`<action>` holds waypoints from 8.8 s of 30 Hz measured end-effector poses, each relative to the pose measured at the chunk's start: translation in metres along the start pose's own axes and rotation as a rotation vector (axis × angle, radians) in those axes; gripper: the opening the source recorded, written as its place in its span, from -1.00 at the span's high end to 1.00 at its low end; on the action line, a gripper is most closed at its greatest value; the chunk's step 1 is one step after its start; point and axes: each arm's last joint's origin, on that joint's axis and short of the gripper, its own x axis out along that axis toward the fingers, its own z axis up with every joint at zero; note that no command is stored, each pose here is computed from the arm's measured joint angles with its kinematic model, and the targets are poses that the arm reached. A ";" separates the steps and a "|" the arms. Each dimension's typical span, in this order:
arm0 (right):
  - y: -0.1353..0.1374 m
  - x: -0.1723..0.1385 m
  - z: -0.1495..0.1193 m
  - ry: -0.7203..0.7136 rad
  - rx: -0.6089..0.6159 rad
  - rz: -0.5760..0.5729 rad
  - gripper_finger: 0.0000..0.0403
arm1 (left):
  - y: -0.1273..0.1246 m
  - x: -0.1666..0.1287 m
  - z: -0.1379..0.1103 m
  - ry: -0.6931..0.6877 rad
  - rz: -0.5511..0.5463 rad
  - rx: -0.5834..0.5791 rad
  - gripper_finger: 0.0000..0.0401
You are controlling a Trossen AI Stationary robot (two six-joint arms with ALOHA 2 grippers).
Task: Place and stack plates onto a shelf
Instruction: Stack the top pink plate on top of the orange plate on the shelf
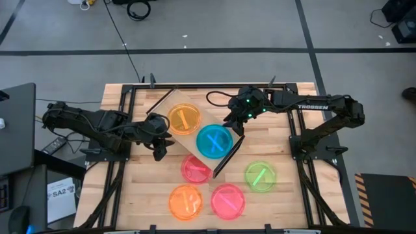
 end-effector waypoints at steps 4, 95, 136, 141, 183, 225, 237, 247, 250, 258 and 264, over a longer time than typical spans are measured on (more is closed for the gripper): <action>0.013 -0.019 -0.008 0.033 -0.005 -0.001 0.26 | -0.011 0.004 -0.008 0.031 -0.012 -0.016 0.18; 0.092 -0.042 -0.149 0.082 -0.087 0.091 0.27 | -0.016 0.180 -0.174 0.051 0.068 -0.636 0.29; 0.092 -0.042 -0.149 0.081 -0.094 0.092 0.27 | -0.016 0.181 -0.174 0.047 0.069 -0.671 0.97; 0.092 -0.042 -0.149 0.081 -0.094 0.091 0.27 | -0.016 0.181 -0.174 0.047 0.069 -0.671 0.97; 0.092 -0.042 -0.149 0.081 -0.094 0.092 0.27 | -0.004 0.068 -0.124 0.318 -0.269 -0.770 0.99; 0.092 -0.042 -0.149 0.081 -0.093 0.092 0.27 | 0.077 0.044 -0.057 -0.126 -0.238 -1.190 0.97; 0.092 -0.042 -0.149 0.081 -0.093 0.092 0.27 | 0.102 0.046 -0.051 -0.156 -0.148 -1.226 0.96; 0.092 -0.042 -0.149 0.081 -0.094 0.092 0.27 | 0.114 0.047 -0.053 -0.154 -0.059 -1.255 0.96; 0.092 -0.042 -0.149 0.081 -0.094 0.091 0.27 | 0.115 0.047 -0.053 -0.159 -0.051 -1.261 0.96; 0.092 -0.042 -0.149 0.081 -0.094 0.092 0.27 | 0.117 0.047 -0.053 -0.164 -0.048 -1.266 0.95; 0.092 -0.042 -0.149 0.081 -0.094 0.092 0.27 | 0.117 0.047 -0.053 -0.165 -0.048 -1.266 0.95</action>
